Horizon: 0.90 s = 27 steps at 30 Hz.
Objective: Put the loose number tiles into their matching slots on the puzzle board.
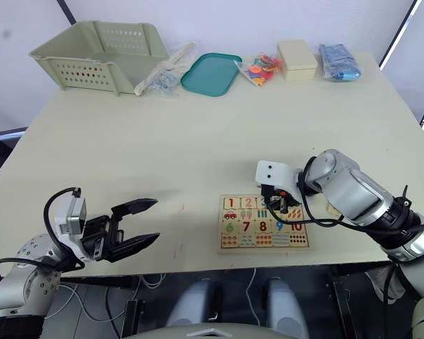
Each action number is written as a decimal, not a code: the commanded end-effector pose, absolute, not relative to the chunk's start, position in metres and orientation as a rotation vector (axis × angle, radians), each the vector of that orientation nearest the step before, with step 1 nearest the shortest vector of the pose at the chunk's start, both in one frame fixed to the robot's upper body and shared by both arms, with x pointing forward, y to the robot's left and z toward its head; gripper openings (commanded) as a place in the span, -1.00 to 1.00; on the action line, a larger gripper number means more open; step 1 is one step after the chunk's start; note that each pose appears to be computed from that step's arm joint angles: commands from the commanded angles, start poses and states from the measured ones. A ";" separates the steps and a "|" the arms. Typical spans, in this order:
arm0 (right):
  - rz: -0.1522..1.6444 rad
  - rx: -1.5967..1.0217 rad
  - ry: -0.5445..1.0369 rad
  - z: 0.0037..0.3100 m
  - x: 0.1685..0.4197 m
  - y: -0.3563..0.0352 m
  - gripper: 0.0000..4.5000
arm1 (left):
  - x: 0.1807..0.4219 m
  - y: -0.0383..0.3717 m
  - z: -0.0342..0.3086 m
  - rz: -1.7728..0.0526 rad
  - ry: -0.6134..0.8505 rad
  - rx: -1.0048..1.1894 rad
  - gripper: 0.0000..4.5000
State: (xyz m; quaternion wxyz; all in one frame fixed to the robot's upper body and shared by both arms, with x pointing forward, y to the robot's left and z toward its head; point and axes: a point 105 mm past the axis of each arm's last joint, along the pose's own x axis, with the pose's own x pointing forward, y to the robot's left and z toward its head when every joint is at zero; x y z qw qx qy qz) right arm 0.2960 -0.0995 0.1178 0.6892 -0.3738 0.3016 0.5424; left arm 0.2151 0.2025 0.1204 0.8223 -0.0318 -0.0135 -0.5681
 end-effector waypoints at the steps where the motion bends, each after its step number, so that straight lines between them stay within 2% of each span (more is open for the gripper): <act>1: 1.215 -0.855 0.651 0.122 0.298 -0.097 -0.61 | 0.215 0.208 0.128 -1.200 -0.057 -0.026 1.00; 27: 1.232 -0.849 0.638 0.122 0.297 -0.091 -0.61 | 0.212 0.206 0.128 -1.193 -0.060 -0.022 1.00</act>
